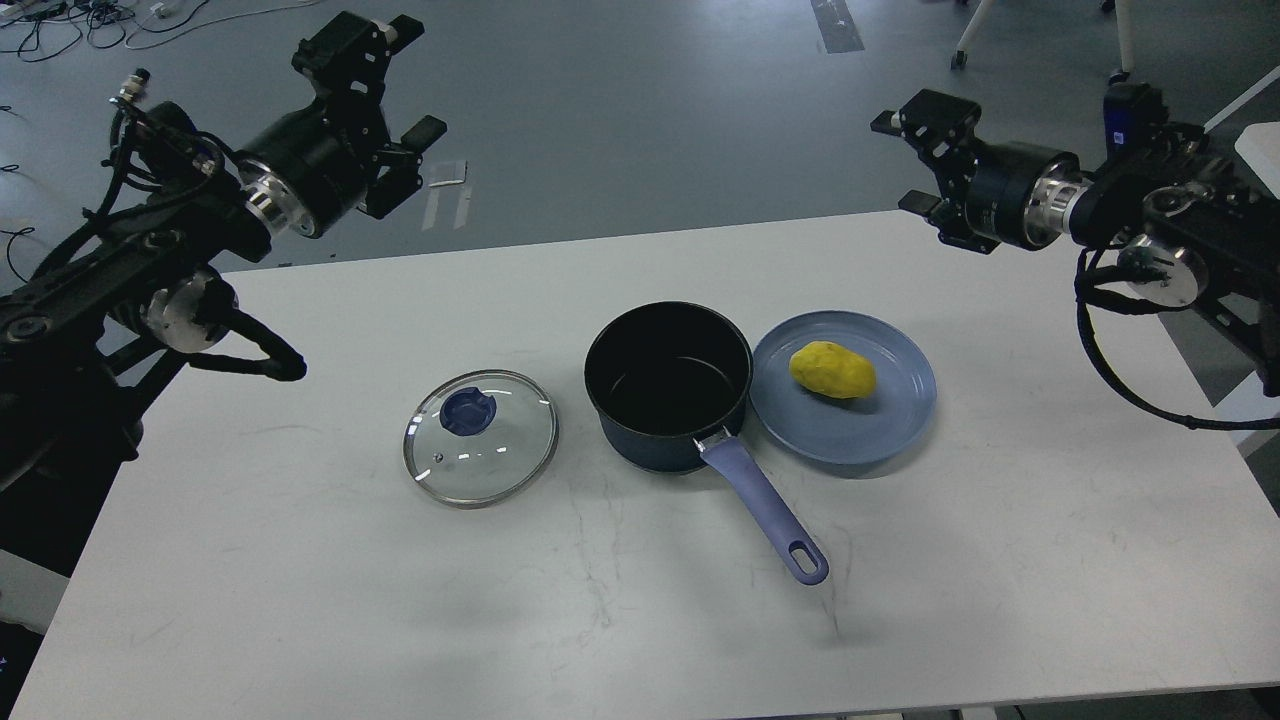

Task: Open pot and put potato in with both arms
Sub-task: 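Reach the right gripper down and grasp the yellow potato on the plate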

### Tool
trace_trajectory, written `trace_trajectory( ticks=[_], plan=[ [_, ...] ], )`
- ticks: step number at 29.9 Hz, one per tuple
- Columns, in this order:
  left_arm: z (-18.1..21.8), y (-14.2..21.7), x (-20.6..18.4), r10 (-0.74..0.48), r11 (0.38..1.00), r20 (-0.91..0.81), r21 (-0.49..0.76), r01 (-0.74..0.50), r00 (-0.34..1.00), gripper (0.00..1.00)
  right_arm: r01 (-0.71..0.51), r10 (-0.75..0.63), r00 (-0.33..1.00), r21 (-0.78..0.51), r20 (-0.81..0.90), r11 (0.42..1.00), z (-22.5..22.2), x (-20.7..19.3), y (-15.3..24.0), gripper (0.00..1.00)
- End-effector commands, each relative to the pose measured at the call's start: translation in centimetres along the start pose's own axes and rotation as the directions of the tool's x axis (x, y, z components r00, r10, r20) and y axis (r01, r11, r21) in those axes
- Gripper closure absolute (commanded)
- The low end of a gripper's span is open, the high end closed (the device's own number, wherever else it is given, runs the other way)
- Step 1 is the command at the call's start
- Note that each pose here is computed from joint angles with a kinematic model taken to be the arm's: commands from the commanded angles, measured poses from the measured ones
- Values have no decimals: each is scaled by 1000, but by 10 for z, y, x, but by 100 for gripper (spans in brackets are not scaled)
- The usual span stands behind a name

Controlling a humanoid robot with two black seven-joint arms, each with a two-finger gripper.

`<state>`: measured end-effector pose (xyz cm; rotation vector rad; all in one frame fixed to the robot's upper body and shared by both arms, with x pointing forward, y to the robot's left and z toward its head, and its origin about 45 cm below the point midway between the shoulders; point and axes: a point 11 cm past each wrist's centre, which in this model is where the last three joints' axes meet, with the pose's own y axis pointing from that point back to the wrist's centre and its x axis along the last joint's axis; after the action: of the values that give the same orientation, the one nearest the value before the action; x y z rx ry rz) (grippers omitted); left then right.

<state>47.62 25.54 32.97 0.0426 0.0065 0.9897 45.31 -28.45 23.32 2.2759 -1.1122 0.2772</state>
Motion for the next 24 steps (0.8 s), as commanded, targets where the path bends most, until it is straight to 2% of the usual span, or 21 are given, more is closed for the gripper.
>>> trace_trajectory(
  ticks=[1, 4, 9, 14, 19, 24],
  plan=[
    [-13, -3, -4, -5, 1000, -43, 27, 7, 999, 2, 107, -113, 945, -37, -306, 994, 14, -21, -1, 0],
    [-15, -2, -4, 1, 1000, -45, 28, 1, 999, 2, 183, -196, 859, -73, -473, 980, 21, -34, 0, 4],
    [-34, 6, -3, 11, 998, -47, 61, -8, 999, 2, 261, -273, 763, -107, -586, 959, 22, -43, 0, 4],
    [-34, 9, 2, 22, 998, -43, 65, -19, 999, 2, 383, -366, 581, -153, -727, 911, 22, -59, -1, 4],
    [-34, 10, 3, 25, 998, -40, 65, -22, 999, 2, 343, -308, 457, -154, -834, 927, 31, -67, -19, 2],
    [-34, 11, 4, 26, 997, -36, 69, -23, 999, 2, 341, -327, 369, -200, -870, 919, 42, -72, -26, 4]
  ],
)
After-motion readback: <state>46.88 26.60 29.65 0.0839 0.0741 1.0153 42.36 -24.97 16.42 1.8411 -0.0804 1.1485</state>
